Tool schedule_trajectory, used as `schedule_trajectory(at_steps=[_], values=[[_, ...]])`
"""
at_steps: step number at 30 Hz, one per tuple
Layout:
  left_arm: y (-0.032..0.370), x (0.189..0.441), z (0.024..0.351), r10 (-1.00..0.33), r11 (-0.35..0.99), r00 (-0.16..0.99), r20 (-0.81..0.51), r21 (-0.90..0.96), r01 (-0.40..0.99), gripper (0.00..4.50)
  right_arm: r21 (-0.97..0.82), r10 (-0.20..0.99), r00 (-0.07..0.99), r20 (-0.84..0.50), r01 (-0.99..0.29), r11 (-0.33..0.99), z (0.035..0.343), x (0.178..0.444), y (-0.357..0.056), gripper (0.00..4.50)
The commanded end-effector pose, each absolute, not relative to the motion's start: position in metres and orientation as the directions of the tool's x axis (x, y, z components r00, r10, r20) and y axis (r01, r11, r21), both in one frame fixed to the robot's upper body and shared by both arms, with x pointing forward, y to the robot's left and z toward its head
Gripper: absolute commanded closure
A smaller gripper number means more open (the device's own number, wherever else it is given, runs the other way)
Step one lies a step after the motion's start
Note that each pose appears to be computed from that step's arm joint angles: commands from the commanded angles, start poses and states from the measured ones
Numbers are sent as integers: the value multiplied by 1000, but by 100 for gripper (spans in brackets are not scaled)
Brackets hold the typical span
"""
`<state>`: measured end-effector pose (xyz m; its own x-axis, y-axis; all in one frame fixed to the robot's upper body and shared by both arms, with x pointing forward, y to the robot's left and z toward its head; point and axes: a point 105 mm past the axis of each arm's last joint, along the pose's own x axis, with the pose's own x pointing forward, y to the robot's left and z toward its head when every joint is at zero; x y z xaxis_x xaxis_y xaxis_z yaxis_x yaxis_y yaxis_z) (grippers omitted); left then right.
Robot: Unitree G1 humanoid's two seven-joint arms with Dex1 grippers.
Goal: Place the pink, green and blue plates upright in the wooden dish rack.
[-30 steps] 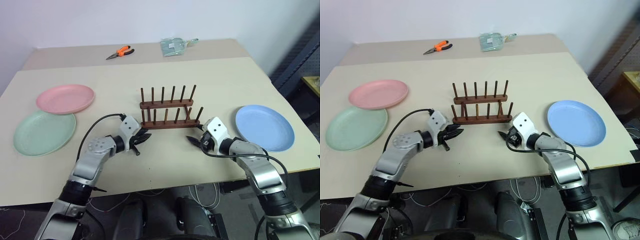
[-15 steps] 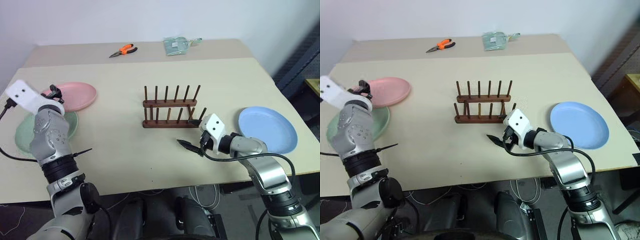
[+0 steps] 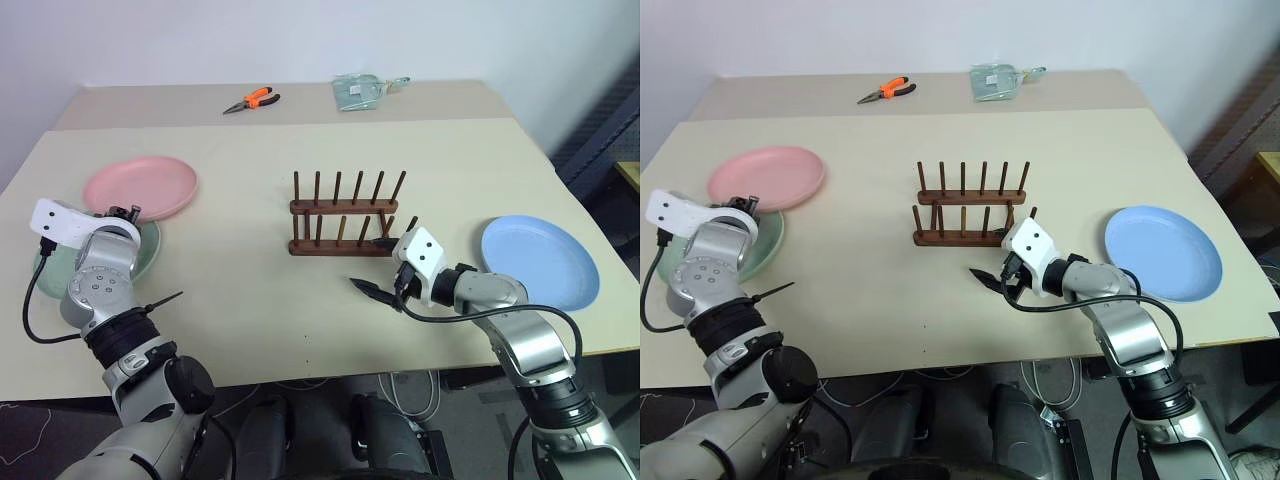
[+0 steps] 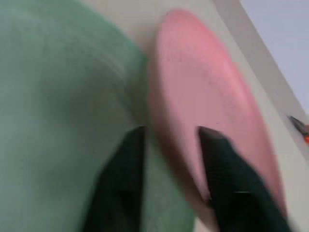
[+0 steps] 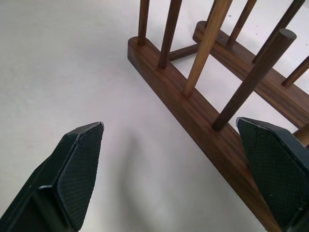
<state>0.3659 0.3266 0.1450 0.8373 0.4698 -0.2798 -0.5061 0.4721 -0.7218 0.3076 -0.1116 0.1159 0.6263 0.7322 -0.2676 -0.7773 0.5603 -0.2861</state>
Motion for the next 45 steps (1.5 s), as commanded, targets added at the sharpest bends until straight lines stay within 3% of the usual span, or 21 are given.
schedule_trajectory(at_steps=[1,8,12,17,23,27,32,33,34,37,41,45], values=[[320,373,169,426,503,883,-196,-760,-412,448,-338,723,658,-213,-744,577,132,308,-116,0],[291,381,227,297,683,951,79,-714,-154,448,-378,743,625,-239,-765,522,157,296,-126,0],[229,389,266,77,816,971,224,-574,68,448,-526,805,577,-137,-731,435,207,291,-102,0],[131,385,300,-234,857,916,327,-375,353,448,-828,766,642,-37,-449,336,246,324,-75,0],[86,376,307,-354,815,872,339,-347,465,448,-971,660,751,16,-147,190,251,363,-82,0],[79,374,300,-383,809,868,315,-339,480,450,-986,622,782,38,-70,149,249,372,-92,122],[74,373,293,-410,801,865,288,-339,493,450,-993,594,802,72,-2,122,250,375,-97,388],[73,372,292,-419,793,861,287,-346,501,417,-993,593,802,70,3,114,249,375,-97,442],[72,372,291,-425,787,858,288,-351,508,382,-994,593,802,70,5,109,248,375,-97,450],[72,373,293,-423,756,856,297,-405,514,257,-996,595,800,69,23,85,245,374,-97,450],[108,382,313,-256,794,889,379,-443,417,50,-992,567,819,92,29,120,246,372,-108,450],[138,389,304,-198,957,904,378,-125,262,50,-915,551,810,199,-48,401,267,361,-129,450]])
